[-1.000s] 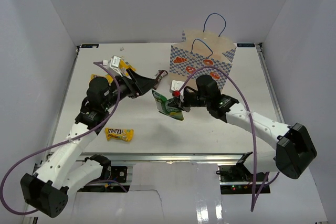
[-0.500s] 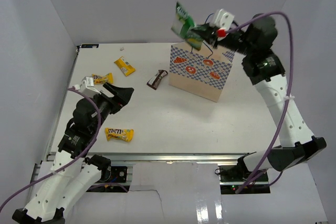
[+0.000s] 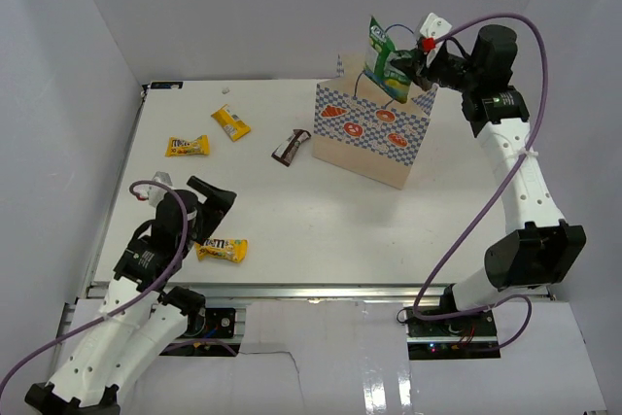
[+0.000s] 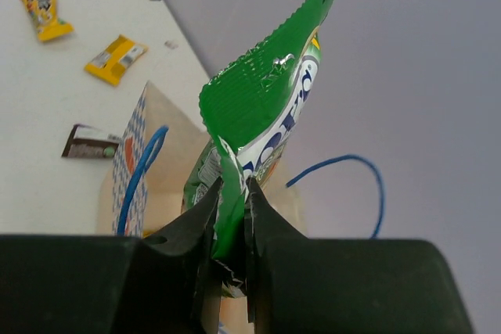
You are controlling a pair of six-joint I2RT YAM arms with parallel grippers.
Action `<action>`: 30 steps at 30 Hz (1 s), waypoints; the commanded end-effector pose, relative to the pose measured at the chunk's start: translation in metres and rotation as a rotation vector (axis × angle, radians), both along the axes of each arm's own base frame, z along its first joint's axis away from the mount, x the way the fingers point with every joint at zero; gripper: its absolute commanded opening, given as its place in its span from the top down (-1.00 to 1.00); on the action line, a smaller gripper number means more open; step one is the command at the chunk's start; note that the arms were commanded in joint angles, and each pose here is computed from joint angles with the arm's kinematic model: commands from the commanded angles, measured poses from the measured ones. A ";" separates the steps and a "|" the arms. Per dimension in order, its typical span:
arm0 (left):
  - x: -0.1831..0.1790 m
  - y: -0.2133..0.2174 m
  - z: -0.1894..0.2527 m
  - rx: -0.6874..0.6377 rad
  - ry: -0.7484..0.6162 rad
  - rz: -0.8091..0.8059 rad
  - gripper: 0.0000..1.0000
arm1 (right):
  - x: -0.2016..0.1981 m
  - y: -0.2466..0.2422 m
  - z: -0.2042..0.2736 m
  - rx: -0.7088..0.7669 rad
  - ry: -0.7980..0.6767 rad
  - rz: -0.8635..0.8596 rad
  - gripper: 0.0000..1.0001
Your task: Place the snacks into the paper bag
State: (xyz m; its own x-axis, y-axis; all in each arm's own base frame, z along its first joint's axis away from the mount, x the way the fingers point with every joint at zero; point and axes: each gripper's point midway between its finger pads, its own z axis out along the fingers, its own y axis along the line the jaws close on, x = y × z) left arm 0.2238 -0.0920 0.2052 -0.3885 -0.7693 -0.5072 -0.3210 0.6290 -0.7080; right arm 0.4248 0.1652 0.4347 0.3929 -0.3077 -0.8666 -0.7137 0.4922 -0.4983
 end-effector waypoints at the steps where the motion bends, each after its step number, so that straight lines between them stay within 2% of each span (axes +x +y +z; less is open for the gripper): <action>1: -0.022 0.026 -0.035 -0.016 0.186 0.191 -0.86 | 0.006 -0.005 -0.006 -0.028 -0.045 -0.012 0.85; 3: -0.027 0.029 -0.048 -0.028 0.245 0.235 -0.86 | 0.015 -0.011 -0.018 -0.036 -0.022 -0.035 0.78; 6: -0.031 0.032 -0.065 -0.015 0.334 0.282 -0.86 | 0.023 -0.016 -0.028 -0.041 -0.002 -0.049 0.44; 7: -0.036 0.034 -0.071 -0.006 0.375 0.307 -0.86 | 0.023 -0.017 -0.028 -0.044 -0.003 -0.054 0.25; 10: -0.043 0.038 -0.093 0.054 0.504 0.347 -0.88 | 0.024 -0.019 -0.027 -0.045 -0.009 -0.062 -0.15; 13: -0.048 0.039 -0.108 0.082 0.589 0.381 -0.95 | 0.020 -0.023 -0.015 -0.016 -0.004 -0.079 -0.44; 16: -0.047 0.039 -0.121 0.112 0.639 0.393 -0.96 | 0.012 -0.030 0.006 0.044 0.017 -0.101 -0.64; 20: -0.043 0.037 -0.134 0.122 0.658 0.396 -0.96 | -0.010 -0.041 0.022 0.078 0.054 -0.098 -0.73; 24: -0.038 0.032 -0.154 0.088 0.701 0.383 -0.96 | -0.032 -0.056 0.005 0.055 0.096 -0.110 -0.74; 25: -0.033 0.034 -0.161 0.072 0.692 0.384 -0.96 | -0.034 -0.059 -0.013 0.049 0.133 -0.117 -0.75; 28: -0.020 0.036 -0.174 0.029 0.662 0.360 -0.89 | -0.056 -0.064 -0.025 0.047 0.151 -0.102 -0.75; 30: -0.008 0.037 -0.175 0.013 0.621 0.349 -0.75 | -0.064 -0.065 -0.035 0.051 0.190 -0.087 -0.75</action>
State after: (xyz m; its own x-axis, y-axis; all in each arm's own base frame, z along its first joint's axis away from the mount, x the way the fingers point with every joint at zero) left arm 0.1839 -0.0445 0.0241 -0.3700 -0.8778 -0.3043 -0.8817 0.4350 -0.1826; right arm 0.3728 0.0973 0.4210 0.2510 -0.3106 -0.9168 -0.6876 0.6094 -0.3947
